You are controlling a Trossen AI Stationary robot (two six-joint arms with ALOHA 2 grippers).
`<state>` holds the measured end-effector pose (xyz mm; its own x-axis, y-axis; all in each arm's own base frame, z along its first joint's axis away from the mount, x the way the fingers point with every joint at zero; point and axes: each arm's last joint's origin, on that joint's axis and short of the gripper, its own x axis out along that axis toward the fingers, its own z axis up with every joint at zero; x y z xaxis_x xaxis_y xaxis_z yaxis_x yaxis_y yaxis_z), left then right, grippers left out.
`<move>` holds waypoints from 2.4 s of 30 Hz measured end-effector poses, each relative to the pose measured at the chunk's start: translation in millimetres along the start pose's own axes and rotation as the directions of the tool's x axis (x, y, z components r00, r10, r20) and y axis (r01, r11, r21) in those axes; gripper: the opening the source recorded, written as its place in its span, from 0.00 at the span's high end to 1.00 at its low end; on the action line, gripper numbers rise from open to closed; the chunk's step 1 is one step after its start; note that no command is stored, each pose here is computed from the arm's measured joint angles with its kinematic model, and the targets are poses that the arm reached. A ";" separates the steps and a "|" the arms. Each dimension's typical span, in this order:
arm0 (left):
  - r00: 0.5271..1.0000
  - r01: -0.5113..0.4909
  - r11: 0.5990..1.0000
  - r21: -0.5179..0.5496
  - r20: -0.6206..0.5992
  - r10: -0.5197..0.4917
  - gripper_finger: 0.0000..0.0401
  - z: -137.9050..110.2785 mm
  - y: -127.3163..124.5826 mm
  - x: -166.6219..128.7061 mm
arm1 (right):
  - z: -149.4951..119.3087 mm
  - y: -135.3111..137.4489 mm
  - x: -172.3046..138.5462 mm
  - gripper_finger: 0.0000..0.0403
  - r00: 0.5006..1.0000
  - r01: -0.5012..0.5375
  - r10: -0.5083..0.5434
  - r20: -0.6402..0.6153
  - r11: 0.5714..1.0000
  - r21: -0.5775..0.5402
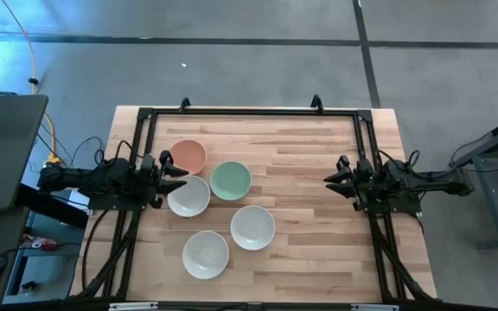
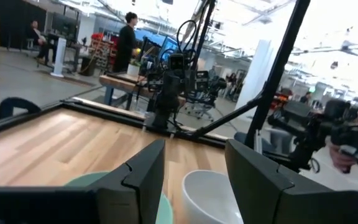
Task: Nest bowls inside each other
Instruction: Stack the white bowl on the green bowl
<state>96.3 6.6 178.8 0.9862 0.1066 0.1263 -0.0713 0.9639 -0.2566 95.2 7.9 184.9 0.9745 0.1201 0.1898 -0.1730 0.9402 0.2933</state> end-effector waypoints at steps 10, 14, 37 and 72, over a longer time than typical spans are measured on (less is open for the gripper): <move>1.000 0.000 0.998 0.056 0.003 0.000 0.61 0.2 -0.1 0.0 | -0.2 -3.5 -0.2 0.77 0.994 0.112 -0.112 0.022 0.994 0.001; 1.000 0.000 0.998 0.056 0.003 0.000 0.61 0.3 -0.1 0.0 | -0.5 -4.1 -0.3 0.77 0.991 0.130 -0.130 0.024 0.992 0.001; 0.998 -0.063 0.998 -0.029 0.002 0.063 0.61 -0.8 2.1 -0.1 | 13.8 -2.5 -1.6 0.77 0.965 0.155 -0.178 0.191 0.979 0.131; 0.987 -0.152 0.979 -0.136 -0.070 0.143 0.61 -8.9 5.9 0.6 | 139.2 33.1 115.7 0.77 0.802 0.240 -0.332 -0.496 0.940 -0.242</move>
<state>97.8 10.2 168.9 0.9739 0.2261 0.0207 -0.1991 0.8943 -0.4008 182.3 8.6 347.0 0.9100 -0.0581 -0.4105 0.1060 0.9898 0.0948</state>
